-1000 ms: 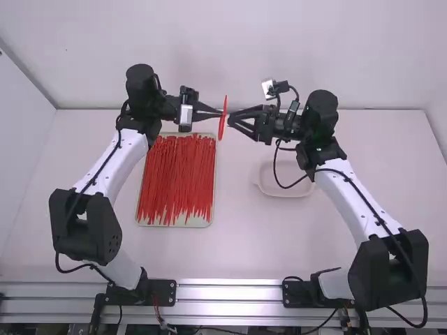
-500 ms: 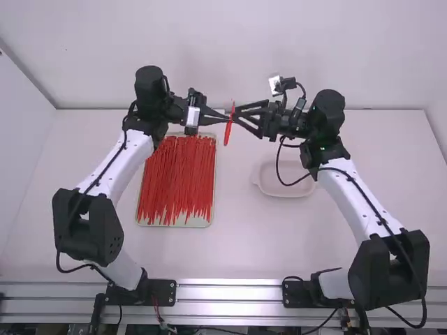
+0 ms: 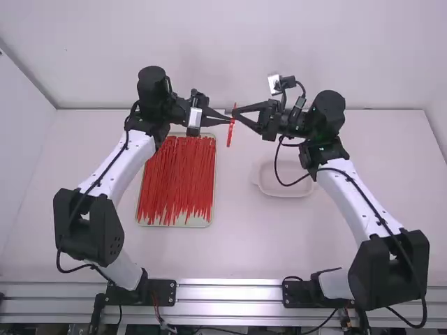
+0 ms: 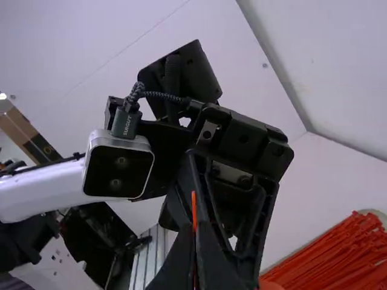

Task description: Fasten the cable tie

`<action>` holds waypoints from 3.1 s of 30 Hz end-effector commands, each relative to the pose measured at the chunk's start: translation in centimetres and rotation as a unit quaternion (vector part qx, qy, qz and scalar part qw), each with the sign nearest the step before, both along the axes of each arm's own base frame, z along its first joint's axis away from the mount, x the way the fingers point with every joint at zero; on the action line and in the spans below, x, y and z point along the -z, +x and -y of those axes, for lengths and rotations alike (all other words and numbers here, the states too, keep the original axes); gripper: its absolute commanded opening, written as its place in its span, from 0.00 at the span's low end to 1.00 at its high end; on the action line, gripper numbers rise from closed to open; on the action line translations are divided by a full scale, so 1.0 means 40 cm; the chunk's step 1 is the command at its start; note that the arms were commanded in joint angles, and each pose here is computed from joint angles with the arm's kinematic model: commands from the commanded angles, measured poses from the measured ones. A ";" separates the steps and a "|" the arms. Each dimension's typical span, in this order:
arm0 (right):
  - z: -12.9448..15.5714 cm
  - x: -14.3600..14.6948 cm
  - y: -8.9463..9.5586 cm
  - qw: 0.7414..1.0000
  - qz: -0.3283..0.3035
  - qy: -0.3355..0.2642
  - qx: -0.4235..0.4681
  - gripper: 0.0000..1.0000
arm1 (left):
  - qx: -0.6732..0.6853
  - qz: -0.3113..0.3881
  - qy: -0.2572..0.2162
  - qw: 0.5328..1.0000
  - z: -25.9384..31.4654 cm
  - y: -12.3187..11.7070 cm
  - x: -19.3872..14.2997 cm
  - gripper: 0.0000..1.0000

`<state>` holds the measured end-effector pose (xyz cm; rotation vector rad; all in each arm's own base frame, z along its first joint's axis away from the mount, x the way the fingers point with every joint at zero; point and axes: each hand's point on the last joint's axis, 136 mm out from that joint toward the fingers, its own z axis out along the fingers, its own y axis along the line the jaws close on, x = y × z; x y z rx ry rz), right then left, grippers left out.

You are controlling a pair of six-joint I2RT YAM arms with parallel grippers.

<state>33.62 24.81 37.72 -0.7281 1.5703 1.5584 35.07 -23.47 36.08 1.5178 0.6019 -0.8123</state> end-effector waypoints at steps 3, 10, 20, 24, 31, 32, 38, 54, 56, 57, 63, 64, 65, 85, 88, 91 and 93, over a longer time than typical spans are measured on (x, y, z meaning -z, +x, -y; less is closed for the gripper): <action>-0.015 -0.025 -0.006 1.000 0.012 0.005 -0.003 0.00 | 0.012 -0.004 0.000 1.000 0.001 -0.015 0.000 0.02; -0.014 -0.026 -0.005 1.000 0.013 0.005 -0.001 0.00 | 0.014 -0.006 0.000 1.000 0.003 -0.017 0.001 0.02; -0.015 -0.026 -0.006 1.000 0.012 0.006 -0.002 0.20 | 0.017 -0.006 0.000 1.000 0.009 -0.021 0.001 0.03; -0.026 -0.027 -0.012 1.000 0.012 0.006 -0.007 0.20 | 0.016 -0.007 0.000 1.000 0.009 -0.020 0.001 0.03; -0.023 -0.028 -0.005 1.000 0.011 0.007 0.002 0.00 | 0.015 -0.016 0.002 1.000 0.009 -0.020 0.005 0.02; -0.023 -0.028 -0.005 1.000 0.011 0.007 0.002 0.00 | 0.016 -0.018 0.002 1.000 0.010 -0.020 0.006 0.02; -0.029 -0.028 -0.009 1.000 0.011 0.007 -0.002 0.00 | 0.016 -0.021 0.003 1.000 0.010 -0.020 0.007 0.02; -0.024 -0.055 -0.009 1.000 0.021 0.023 0.003 0.00 | 0.015 -0.039 0.006 0.999 0.016 -0.023 0.033 0.02; -0.024 -0.056 -0.007 1.000 0.020 0.023 0.005 0.00 | 0.015 -0.043 0.007 0.999 0.014 -0.023 0.046 0.02; -0.025 -0.056 -0.007 1.000 0.020 0.023 0.005 0.00 | 0.015 -0.043 0.007 0.999 0.016 -0.025 0.052 0.02; -0.024 -0.058 -0.004 0.999 0.021 0.025 0.009 0.00 | 0.012 -0.043 0.007 0.999 0.010 -0.025 0.088 0.02; -0.024 -0.059 -0.004 0.999 0.021 0.025 0.009 0.00 | 0.011 -0.047 0.008 0.999 0.010 -0.025 0.094 0.02; -0.024 -0.059 -0.004 0.999 0.021 0.025 0.009 0.00 | 0.011 -0.050 0.009 0.999 0.010 -0.026 0.099 0.02; -0.011 -0.075 0.005 0.999 0.023 0.032 0.018 0.00 | -0.050 -0.132 0.040 0.989 0.008 -0.034 0.315 0.02; -0.018 -0.075 0.000 0.999 0.024 0.032 0.014 0.00 | -0.051 -0.144 0.043 0.987 0.007 -0.043 0.336 0.02; -0.016 -0.075 0.001 0.999 0.023 0.032 0.015 0.00 | -0.051 -0.148 0.044 0.987 0.005 -0.046 0.345 0.02; -0.018 -0.075 -0.001 0.999 0.023 0.032 0.014 0.00 | -0.049 -0.149 0.044 0.987 0.005 -0.049 0.347 0.02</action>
